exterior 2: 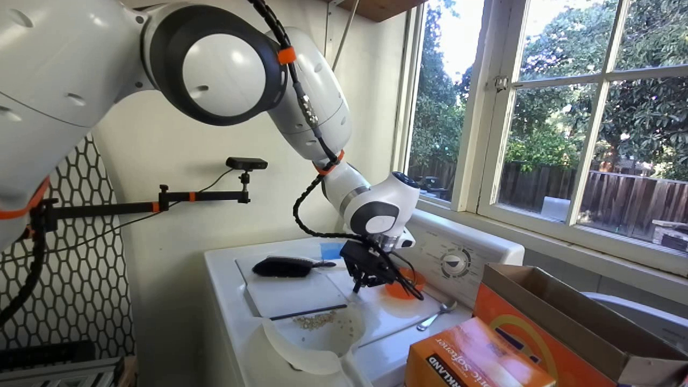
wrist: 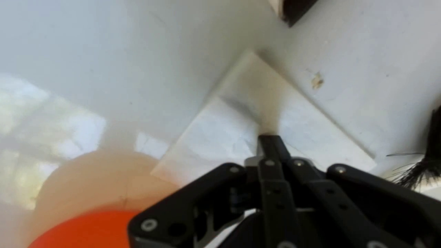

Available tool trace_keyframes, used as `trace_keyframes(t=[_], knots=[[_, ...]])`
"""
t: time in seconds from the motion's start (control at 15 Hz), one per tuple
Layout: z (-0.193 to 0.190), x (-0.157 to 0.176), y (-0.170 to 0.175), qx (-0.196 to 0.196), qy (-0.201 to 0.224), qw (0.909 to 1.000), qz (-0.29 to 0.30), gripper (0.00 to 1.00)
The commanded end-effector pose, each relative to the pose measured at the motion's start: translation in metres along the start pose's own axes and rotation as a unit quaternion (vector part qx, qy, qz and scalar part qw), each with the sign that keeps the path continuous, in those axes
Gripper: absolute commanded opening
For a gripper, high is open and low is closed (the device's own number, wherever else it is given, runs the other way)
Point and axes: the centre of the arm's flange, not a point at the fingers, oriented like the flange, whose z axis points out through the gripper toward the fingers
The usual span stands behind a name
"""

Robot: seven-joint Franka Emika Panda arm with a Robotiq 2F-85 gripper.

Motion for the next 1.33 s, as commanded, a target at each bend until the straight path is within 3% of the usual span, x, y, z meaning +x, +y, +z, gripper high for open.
trace_keyframes(t=[0.0,0.53,0.6,0.73,0.93,1.07,1.13,1.2,1.27], knots=[[-0.006,-0.004,0.003,0.029,-0.03,0.999,-0.013,0.0],[-0.014,-0.006,0.002,0.056,-0.062,0.9958,-0.036,0.0],[-0.015,-0.004,0.003,0.052,-0.052,0.9967,-0.034,0.26],[-0.022,0.005,0.002,0.043,-0.016,0.9982,-0.038,0.33],[-0.034,0.017,-0.002,0.024,0.027,0.9983,-0.046,0.56],[-0.042,0.023,-0.01,0.01,0.037,0.9979,-0.052,0.71],[-0.035,0.024,0.001,0.018,0.024,0.9986,-0.044,0.8],[-0.037,0.026,-0.001,0.015,0.026,0.9985,-0.046,0.62],[-0.037,0.026,-0.002,0.014,0.026,0.9985,-0.046,0.69]])
